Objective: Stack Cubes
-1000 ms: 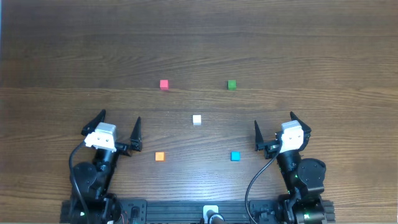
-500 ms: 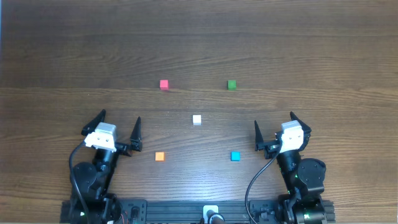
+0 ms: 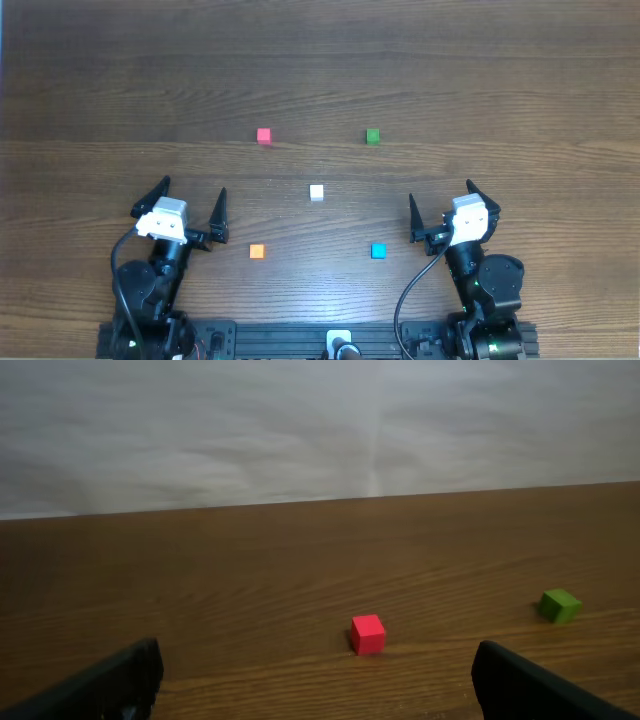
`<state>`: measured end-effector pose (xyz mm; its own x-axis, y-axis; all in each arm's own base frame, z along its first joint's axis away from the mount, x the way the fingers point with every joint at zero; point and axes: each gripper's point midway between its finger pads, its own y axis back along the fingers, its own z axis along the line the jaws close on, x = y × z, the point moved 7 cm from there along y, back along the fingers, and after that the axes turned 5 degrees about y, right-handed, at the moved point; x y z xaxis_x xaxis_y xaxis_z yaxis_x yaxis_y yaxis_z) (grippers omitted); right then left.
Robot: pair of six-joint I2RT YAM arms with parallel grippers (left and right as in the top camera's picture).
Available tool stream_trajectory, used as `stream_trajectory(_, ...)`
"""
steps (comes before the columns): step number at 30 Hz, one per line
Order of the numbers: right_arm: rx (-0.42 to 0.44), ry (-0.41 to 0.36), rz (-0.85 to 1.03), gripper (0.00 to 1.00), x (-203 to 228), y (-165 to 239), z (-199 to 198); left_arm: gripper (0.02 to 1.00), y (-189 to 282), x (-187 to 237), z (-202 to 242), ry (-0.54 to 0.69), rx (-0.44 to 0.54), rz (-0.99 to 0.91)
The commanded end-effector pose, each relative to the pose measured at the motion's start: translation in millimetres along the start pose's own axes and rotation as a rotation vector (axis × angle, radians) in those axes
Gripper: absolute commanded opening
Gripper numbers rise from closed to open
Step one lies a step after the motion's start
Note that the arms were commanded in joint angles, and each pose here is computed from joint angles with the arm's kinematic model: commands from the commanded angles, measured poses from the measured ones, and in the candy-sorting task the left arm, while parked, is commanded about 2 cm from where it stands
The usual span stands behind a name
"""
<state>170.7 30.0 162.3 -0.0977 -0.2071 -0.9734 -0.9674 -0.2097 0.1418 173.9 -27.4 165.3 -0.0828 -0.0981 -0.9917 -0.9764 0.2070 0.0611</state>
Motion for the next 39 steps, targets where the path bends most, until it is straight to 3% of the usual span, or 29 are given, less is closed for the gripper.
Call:
stream_trajectory(1, 0.008, 0.0, 0.019, 0.989, 2.6, 0.0, -0.3, 1.0, -0.3, 2.1, -1.4, -0.018, 0.013, 0.007)
stream_trajectory(17, 0.008, 0.0, 0.019, 0.989, 2.6, 0.0, -0.3, 1.0, -0.3, 2.1, -2.1, -0.006, 0.019, 0.007)
stream_trajectory(24, 0.008, 0.0, 0.019, 0.989, 2.6, 0.0, -0.3, 1.0, 1.0, -10.9, -4.7, 0.143, 0.035, -0.034)
stream_trajectory(27, 0.008, 0.0, 0.019, 0.989, 2.6, 0.0, -0.3, 1.0, 1.0, -22.3, -12.1, 0.148, 0.069, -0.025)
stream_trajectory(33, 0.008, 0.0, 0.019, 0.989, 2.6, 0.0, -0.3, 0.998, -29.7, -68.3, -38.2, 0.152, 0.149, 0.153)
stream_trajectory(39, 0.008, 0.0, 0.019, 0.989, 2.6, 0.0, -0.3, 1.0, -86.5, -96.0, -46.4, 0.266, 0.084, 0.431)
